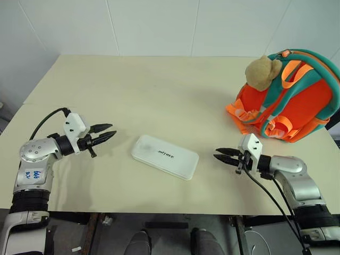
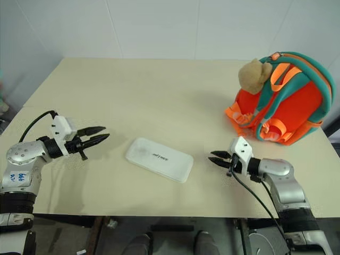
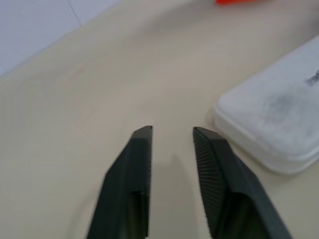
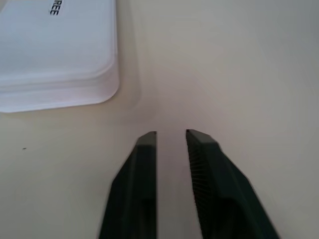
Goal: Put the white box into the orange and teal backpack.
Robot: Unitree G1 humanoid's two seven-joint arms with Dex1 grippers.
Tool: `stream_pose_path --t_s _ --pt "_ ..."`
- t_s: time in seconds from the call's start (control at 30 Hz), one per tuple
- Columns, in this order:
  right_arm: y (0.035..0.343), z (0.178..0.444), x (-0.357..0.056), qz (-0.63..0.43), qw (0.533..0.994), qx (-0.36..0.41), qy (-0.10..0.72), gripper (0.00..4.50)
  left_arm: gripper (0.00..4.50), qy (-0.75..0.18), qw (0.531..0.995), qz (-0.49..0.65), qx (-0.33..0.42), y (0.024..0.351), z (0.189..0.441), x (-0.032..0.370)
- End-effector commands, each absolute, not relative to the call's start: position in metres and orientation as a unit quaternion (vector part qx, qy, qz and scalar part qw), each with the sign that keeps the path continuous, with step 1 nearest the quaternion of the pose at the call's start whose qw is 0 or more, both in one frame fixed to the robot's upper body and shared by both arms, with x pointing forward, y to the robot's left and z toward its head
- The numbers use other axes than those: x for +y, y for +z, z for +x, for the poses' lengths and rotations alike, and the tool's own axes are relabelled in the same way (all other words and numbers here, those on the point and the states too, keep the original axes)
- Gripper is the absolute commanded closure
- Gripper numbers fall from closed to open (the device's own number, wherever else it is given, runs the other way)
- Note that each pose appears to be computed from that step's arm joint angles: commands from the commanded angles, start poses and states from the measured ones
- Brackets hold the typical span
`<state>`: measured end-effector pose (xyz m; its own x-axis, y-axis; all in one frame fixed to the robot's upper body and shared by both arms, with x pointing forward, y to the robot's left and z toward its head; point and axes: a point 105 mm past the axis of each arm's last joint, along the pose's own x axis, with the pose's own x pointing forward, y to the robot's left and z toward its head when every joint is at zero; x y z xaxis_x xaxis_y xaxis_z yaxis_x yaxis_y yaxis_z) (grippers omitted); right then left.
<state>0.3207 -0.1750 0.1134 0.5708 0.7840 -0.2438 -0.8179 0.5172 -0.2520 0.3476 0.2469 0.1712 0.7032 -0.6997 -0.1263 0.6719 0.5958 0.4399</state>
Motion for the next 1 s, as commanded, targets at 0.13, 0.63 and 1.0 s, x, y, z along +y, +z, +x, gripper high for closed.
stream_pose_path --t_s 0.13,0.63,1.0 --pt "0.105 0.292 -0.153 -0.156 0.852 0.059 0.497 4.5 4.46 -0.42 0.876 0.237 -0.013 0.156 0.359 0.225" --pt "0.113 0.274 -0.108 -0.1 0.851 0.049 0.514 4.5 4.46 -0.47 0.855 0.217 0.01 0.129 0.362 0.186" --pt "0.119 0.298 -0.11 -0.12 0.852 0.03 0.509 4.5 4.46 -0.508 0.84 0.191 -0.012 0.131 0.355 0.151"
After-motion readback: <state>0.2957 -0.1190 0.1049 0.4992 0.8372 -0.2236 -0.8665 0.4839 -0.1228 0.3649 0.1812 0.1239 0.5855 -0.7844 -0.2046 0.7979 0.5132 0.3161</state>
